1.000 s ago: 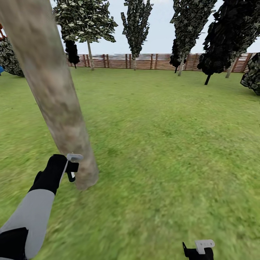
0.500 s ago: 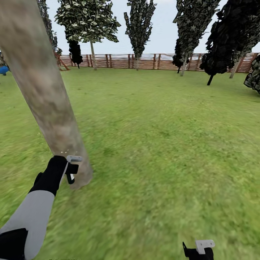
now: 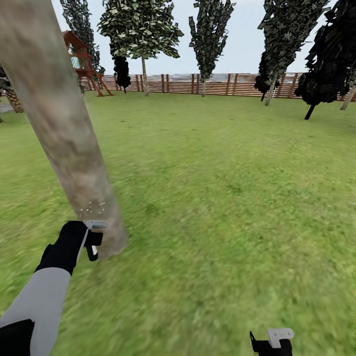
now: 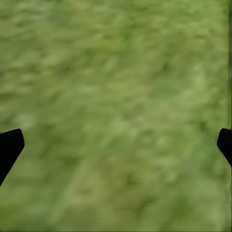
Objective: In the garden, pick up the pesticide atomizer on the floor and spray pesticide onto both trees until each tree trunk is fully covered.
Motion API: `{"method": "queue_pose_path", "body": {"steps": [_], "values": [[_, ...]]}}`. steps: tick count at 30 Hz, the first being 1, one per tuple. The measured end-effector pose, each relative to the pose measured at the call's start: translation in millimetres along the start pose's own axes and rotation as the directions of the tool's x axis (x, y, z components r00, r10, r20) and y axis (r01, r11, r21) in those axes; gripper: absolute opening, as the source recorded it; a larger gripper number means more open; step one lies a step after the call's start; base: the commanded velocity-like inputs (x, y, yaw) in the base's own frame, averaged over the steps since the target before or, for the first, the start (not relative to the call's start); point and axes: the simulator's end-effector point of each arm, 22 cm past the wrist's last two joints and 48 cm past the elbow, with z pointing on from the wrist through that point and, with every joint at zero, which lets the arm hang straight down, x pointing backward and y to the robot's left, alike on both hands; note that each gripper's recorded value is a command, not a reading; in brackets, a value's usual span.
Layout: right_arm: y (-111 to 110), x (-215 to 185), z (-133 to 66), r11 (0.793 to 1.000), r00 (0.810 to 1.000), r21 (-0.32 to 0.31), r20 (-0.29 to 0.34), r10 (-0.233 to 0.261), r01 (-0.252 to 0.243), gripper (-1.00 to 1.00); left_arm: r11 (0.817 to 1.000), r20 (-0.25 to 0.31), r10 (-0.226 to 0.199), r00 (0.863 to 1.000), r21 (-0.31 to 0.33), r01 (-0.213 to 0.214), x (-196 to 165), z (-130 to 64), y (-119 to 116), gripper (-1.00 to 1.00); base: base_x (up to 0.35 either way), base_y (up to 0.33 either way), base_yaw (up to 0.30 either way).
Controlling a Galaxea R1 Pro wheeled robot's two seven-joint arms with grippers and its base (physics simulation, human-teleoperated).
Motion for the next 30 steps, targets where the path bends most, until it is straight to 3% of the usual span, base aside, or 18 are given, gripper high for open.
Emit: {"method": "queue_pose_path", "body": {"steps": [8, 14, 17, 20, 23, 25, 28, 30], "values": [[-1.7, 0.1, 0.0, 1.0, 1.0, 0.003, 0.0, 0.002, -0.002, 1.0, 1.0, -0.004, 0.004, 1.0, 0.004, -0.004, 3.1, 1.2, -4.2, -1.0, 0.177, -0.242, 0.0], [-1.2, 0.1, 0.1, 1.0, 1.0, 0.003, 0.0, 0.003, -0.003, 1.0, 0.996, -0.077, -0.038, 0.996, -0.084, 0.031, 59.3, 15.0, 64.0, -1.0, 0.175, -0.228, 0.204], [-1.5, 0.1, 0.0, 1.0, 1.0, 0.004, 0.0, 0.003, -0.003, 1.0, 0.996, -0.086, -0.034, 0.996, -0.083, 0.027, 73.1, 19.4, 64.9, -1.0, 0.069, -0.06, 0.273], [-0.7, 0.0, 0.0, 1.0, 1.0, 0.002, 0.0, 0.002, -0.002, 1.0, 0.998, -0.086, -0.03, 0.996, -0.062, 0.024, 76.0, 21.6, 51.7, -1.0, 0.007, -0.006, 0.275], [-0.3, 0.0, 0.0, 1.0, 1.0, 0.001, 0.0, 0.001, -0.001, 1.0, 1.0, -0.081, -0.026, 0.996, -0.012, 0.025, 74.5, 23.6, 18.3, -1.0, 0.001, -0.001, 0.214], [-0.1, -0.2, 0.0, 1.0, 1.0, 0.0, 0.001, 0.0, 0.0, 1.0, 1.0, -0.049, -0.017, 0.999, 0.012, 0.017, 65.3, 23.1, -0.5, -1.0, 0.0, 0.0, 0.048], [0.0, -0.2, 0.0, 1.0, 1.0, 0.0, 0.001, 0.0, 0.0, 1.0, 1.0, -0.028, -0.01, 1.0, -0.002, 0.01, 61.1, 23.5, 7.4, -1.0, 0.0, 0.0, 0.012], [0.2, -0.3, 0.0, 1.0, 1.0, -0.001, 0.001, -0.001, 0.001, 1.0, 0.998, 0.0, 0.005, 1.0, -0.062, -0.005, 55.4, 22.2, 46.3, -1.0, 0.0, 0.0, 0.002]]}}
